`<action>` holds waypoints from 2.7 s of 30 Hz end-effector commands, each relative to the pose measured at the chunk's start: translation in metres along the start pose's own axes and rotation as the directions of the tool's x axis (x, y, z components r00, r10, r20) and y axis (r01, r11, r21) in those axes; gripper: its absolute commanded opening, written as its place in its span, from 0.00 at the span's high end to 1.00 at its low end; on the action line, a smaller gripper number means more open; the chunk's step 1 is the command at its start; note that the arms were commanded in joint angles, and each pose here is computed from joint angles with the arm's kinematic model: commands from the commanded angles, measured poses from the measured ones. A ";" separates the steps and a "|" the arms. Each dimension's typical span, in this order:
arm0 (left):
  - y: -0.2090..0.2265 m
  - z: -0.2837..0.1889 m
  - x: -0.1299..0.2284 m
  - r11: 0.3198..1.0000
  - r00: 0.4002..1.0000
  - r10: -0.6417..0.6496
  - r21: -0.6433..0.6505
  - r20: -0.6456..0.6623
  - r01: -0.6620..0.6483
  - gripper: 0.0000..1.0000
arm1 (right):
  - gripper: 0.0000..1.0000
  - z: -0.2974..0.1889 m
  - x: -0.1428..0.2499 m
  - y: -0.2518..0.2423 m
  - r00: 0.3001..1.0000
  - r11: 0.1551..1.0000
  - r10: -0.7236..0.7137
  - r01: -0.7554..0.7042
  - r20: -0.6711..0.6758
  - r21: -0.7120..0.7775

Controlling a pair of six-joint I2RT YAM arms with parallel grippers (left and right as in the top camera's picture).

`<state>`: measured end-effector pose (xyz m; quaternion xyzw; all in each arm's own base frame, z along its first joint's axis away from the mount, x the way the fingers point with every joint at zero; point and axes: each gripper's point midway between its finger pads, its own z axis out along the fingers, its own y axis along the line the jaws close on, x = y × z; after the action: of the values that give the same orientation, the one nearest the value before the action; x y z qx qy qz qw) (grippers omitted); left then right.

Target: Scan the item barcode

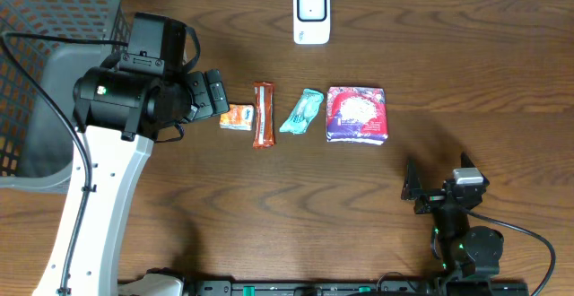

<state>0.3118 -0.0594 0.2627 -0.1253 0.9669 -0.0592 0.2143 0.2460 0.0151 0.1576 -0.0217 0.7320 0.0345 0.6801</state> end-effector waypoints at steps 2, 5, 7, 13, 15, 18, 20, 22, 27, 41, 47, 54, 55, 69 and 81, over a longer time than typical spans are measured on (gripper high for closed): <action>-0.002 -0.005 -0.002 1.000 1.000 0.006 0.014 0.010 -0.006 0.02 | 0.01 0.000 0.001 0.001 1.000 1.000 -0.011 0.011 0.000 -0.004; -0.002 -0.005 -0.002 1.000 1.000 0.006 0.014 0.010 -0.006 0.02 | 0.01 0.000 0.001 0.001 1.000 1.000 -0.011 0.011 0.000 -0.004; -0.002 -0.005 -0.002 1.000 1.000 0.006 0.014 0.010 -0.006 0.02 | 0.01 0.000 0.001 0.001 1.000 1.000 -0.011 0.011 0.000 -0.004; -0.002 -0.005 -0.002 1.000 1.000 0.006 0.014 0.010 -0.006 0.02 | 0.01 -0.006 -0.027 0.041 0.979 0.953 0.193 -0.171 0.065 -0.248; -0.002 -0.005 -0.002 1.000 1.000 0.006 0.014 0.010 -0.006 0.02 | 0.01 -0.021 -0.030 0.080 0.938 0.820 0.343 -0.328 -0.056 -0.469; -0.002 -0.005 -0.002 1.000 1.000 0.006 0.014 0.010 -0.006 0.02 | 0.01 -0.034 -0.038 0.098 0.857 0.669 0.482 -0.496 -0.184 -0.553; -0.002 -0.005 -0.002 1.000 1.000 0.006 0.014 0.010 -0.006 0.02 | 0.01 -0.038 -0.061 0.097 0.834 0.633 0.535 -0.503 -0.137 -0.589; -0.002 -0.005 -0.002 1.000 1.000 0.006 0.014 0.010 -0.006 0.02 | 0.01 -0.055 -0.103 0.097 0.832 0.621 0.553 -0.393 0.025 -0.678; -0.002 -0.005 -0.002 1.000 1.000 0.006 0.014 0.010 -0.006 0.02 | 0.01 -0.103 -0.203 0.067 0.686 0.725 0.584 -0.200 0.434 -0.659; -0.002 -0.005 -0.002 1.000 1.000 0.006 0.014 0.010 -0.006 0.02 | 0.01 0.028 -0.172 0.031 0.922 0.986 0.008 -0.072 -0.388 -0.151; -0.002 -0.005 -0.002 1.000 1.000 0.006 0.014 0.010 -0.006 0.02 | 0.01 0.097 -0.107 0.042 0.678 0.964 0.006 -0.200 -0.735 -0.176; -0.002 -0.005 -0.002 1.000 1.000 0.006 0.014 0.010 -0.006 0.02 | 0.01 0.139 -0.022 0.055 0.465 0.922 0.036 -0.356 -0.885 -0.149; -0.002 -0.005 -0.002 1.000 1.000 0.006 0.014 0.010 -0.006 0.02 | 0.01 0.144 -0.011 0.054 0.443 0.919 0.041 -0.368 -0.895 -0.140; -0.002 -0.005 -0.002 1.000 1.000 0.006 0.014 0.010 -0.006 0.02 | 0.12 0.162 0.065 0.037 0.309 0.755 0.070 -0.638 -0.949 -0.152; -0.002 -0.005 -0.002 1.000 1.000 0.006 0.014 0.010 -0.006 0.02 | 0.50 0.157 0.108 0.069 0.240 0.614 0.008 -0.767 -0.971 -0.185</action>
<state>0.3110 -0.0618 0.2631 -0.1237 0.9672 -0.0660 0.2118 0.3856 0.0859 0.0350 -0.0464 0.9033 0.4234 0.0515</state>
